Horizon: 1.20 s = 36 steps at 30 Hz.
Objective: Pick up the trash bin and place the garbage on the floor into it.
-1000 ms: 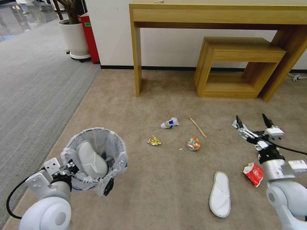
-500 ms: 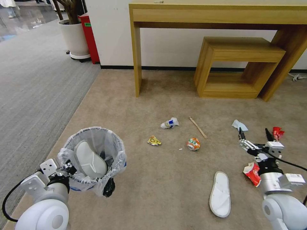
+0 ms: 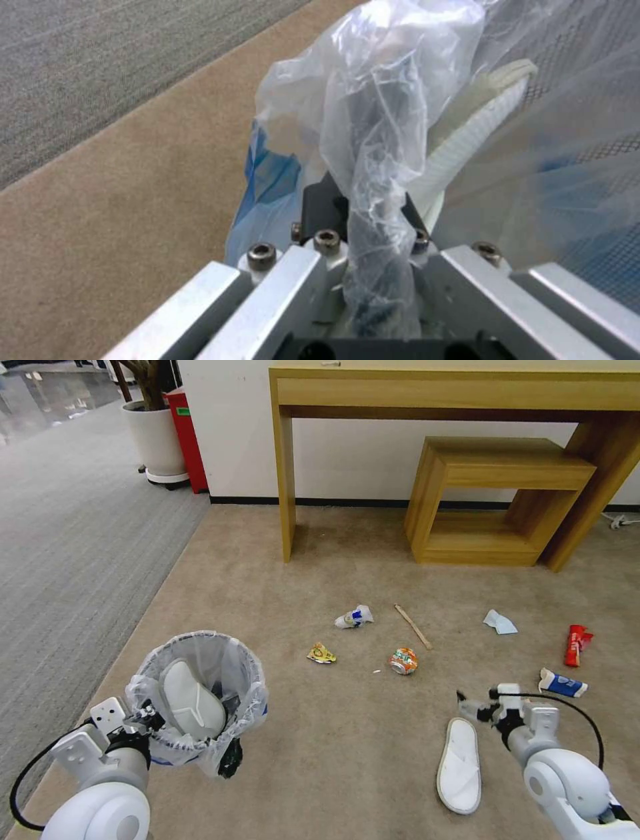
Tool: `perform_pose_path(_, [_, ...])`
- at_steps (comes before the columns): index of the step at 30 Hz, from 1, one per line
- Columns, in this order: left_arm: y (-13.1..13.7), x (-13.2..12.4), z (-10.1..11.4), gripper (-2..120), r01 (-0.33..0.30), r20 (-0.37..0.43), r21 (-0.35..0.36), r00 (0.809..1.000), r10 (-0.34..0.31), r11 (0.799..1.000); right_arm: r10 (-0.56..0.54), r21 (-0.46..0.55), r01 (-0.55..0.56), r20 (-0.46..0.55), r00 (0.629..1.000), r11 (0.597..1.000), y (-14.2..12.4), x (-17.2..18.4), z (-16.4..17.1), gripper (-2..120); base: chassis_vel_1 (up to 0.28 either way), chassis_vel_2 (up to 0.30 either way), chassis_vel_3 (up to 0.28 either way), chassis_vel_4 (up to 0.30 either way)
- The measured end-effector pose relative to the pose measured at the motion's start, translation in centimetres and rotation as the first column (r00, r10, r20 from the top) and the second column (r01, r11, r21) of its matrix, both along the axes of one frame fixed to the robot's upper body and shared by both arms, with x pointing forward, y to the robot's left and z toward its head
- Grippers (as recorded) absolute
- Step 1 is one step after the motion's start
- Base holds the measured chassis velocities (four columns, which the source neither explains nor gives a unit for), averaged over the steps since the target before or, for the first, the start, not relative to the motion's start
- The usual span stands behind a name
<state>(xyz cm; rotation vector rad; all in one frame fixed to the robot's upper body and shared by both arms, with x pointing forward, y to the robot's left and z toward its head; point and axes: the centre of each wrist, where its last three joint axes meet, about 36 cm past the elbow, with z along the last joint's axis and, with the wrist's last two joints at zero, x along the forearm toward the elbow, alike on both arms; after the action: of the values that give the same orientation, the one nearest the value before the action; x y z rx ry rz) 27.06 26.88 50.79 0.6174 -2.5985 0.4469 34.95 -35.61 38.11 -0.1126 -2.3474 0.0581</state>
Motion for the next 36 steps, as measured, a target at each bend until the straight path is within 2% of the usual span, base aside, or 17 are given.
perform_pose_path(7, [-0.3, 0.6, -0.7, 0, 0.003, -0.011, 0.000, 1.000, -0.003, 1.000, 0.002, -0.027, -0.005, -0.124, 0.992, 1.000, 0.1, -1.7, -2.6, 100, 0.000, 0.000, 0.000, 0.000])
perform_pose_path(14, [-0.1, 1.2, -1.4, 0, 0.000, -0.021, -0.003, 1.000, -0.001, 1.000, -0.103, 0.025, 0.111, -0.229, 0.968, 0.993, -1.0, -2.6, -6.1, 100, 0.000, 0.000, 0.000, 0.000])
perform_pose_path(21, [-0.4, 1.4, -1.8, 0, 0.015, -0.022, -0.019, 1.000, -0.015, 1.000, -0.090, 0.113, 0.120, -0.240, 0.967, 0.986, -1.4, -2.3, -8.6, 100, 0.000, 0.000, 0.000, 0.000])
perform_pose_path(27, [-0.5, 1.3, -1.5, 0, 0.021, -0.014, -0.025, 1.000, -0.022, 0.999, -0.091, 0.117, 0.123, -0.247, 0.965, 0.986, -1.4, -1.9, -10.2, 99, 0.000, 0.000, 0.000, 0.000])
perform_pose_path(30, [-0.5, 1.2, -1.4, 0, 0.025, -0.011, -0.030, 1.000, -0.026, 0.999, -0.100, 0.102, 0.129, -0.253, 0.962, 0.986, -1.8, -1.8, -11.3, 86, 0.000, 0.000, 0.000, 0.000])
perform_pose_path(32, [-0.5, 1.2, -1.4, 0, 0.026, -0.010, -0.031, 1.000, -0.026, 0.999, -0.102, 0.100, 0.130, -0.250, 0.963, 0.986, -1.9, -1.8, -11.6, 82, 0.000, 0.000, 0.000, 0.000])
perform_pose_path(34, [-0.6, 1.2, -1.3, 0, 0.028, -0.009, -0.032, 1.000, -0.028, 0.999, -0.106, 0.100, 0.133, -0.237, 0.966, 0.986, -2.0, -1.8, -12.0, 70, 0.000, 0.000, 0.000, 0.000])
perform_pose_path(36, [-0.6, 1.1, -1.3, 0, 0.031, -0.009, -0.036, 0.999, -0.031, 0.999, -0.107, 0.102, 0.133, -0.232, 0.967, 0.986, -2.1, -1.8, -12.2, 67, 0.000, 0.000, 0.000, 0.000])
